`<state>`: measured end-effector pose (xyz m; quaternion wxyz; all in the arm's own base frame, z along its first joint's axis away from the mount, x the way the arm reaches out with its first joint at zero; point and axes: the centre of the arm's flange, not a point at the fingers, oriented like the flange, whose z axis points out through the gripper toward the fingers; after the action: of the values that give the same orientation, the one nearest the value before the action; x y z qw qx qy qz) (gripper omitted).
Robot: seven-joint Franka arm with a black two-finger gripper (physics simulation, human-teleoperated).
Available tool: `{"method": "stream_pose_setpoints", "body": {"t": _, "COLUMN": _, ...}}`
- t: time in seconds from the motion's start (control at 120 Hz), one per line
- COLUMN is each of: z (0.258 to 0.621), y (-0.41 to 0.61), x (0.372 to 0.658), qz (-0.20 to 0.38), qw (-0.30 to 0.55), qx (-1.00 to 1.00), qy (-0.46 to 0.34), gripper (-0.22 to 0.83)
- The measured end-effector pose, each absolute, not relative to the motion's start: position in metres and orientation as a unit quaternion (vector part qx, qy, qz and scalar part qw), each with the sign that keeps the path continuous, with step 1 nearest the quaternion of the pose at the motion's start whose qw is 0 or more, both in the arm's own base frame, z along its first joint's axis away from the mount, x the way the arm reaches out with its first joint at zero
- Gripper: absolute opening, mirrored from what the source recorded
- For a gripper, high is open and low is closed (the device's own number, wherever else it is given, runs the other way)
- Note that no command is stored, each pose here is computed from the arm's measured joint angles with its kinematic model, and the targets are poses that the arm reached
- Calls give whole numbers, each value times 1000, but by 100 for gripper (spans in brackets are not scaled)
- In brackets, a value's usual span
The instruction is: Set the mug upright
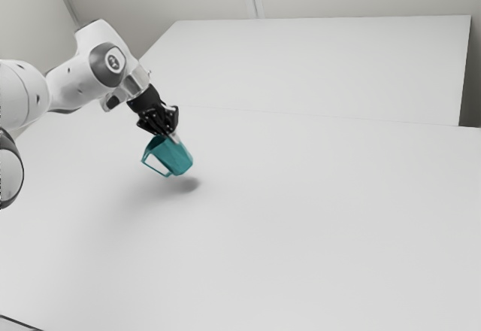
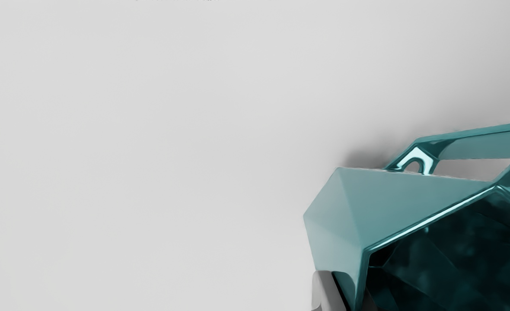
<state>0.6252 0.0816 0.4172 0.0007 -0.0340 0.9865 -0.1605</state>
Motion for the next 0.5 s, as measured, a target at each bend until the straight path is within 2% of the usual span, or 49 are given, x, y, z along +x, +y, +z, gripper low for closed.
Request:
{"method": "stream_pose_setpoints", "body": {"t": 0.15, "z": 410, "y": 59, "x": 650, "qz": -93, "qw": -5, "qx": 22, "qy": 995, "gripper": -17}}
{"method": "stream_pose_setpoints", "body": {"t": 0.5, "z": 375, "y": 30, "x": 672, "qz": 1, "qw": -36, "qx": 94, "qy": 995, "gripper": -17}}
